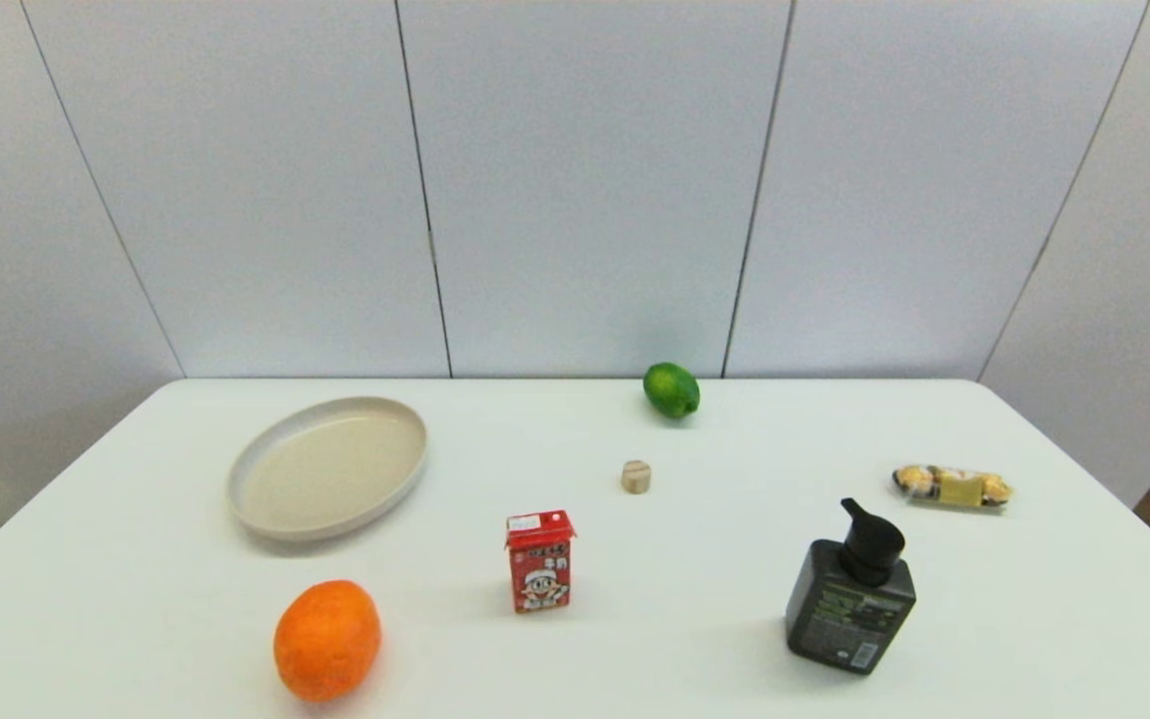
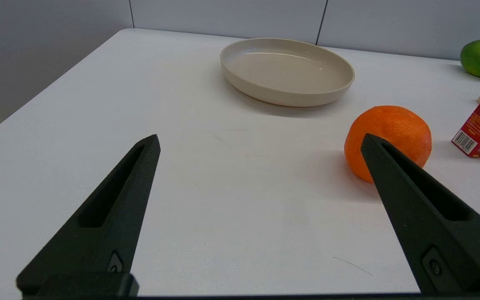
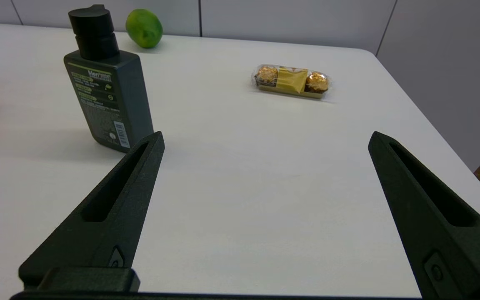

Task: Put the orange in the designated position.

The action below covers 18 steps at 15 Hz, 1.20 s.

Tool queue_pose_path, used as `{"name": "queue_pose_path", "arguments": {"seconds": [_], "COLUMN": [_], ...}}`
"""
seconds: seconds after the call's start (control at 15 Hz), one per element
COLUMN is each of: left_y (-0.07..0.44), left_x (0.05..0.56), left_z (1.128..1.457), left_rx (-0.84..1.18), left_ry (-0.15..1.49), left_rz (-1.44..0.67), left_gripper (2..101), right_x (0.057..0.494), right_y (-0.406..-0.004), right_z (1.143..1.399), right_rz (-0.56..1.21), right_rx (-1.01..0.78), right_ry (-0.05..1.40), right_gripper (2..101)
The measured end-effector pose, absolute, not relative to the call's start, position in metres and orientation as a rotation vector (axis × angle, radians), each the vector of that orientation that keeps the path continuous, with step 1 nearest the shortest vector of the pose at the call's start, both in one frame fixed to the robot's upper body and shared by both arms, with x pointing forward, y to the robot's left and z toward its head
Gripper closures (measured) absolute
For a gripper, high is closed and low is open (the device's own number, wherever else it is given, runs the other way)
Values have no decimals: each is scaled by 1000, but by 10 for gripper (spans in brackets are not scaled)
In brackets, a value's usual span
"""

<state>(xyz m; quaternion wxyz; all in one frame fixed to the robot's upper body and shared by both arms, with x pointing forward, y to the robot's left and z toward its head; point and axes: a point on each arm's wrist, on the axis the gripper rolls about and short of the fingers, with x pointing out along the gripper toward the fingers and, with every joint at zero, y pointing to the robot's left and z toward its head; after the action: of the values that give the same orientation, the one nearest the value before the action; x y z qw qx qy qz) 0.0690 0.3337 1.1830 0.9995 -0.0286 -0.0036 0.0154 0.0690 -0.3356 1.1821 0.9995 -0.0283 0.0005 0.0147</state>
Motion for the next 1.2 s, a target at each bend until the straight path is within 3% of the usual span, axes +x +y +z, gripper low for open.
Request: {"name": "queue_pose_path", "arguments": {"seconds": [1.0,1.2], "left_y": [334,334], "left_x": [69,69], "left_z": [1183,1203], "left_rx": [-49,-16], "left_ry": [-3,-12], "left_rz": [31,32], "left_gripper": [53,53], "right_x": [69,69], "right_y": [-336,-336], "right_z": [1182,1182], "right_rz": [29,29], "right_rx": [-56,-57], "right_ry": [1,1], "right_gripper": [52,52]}}
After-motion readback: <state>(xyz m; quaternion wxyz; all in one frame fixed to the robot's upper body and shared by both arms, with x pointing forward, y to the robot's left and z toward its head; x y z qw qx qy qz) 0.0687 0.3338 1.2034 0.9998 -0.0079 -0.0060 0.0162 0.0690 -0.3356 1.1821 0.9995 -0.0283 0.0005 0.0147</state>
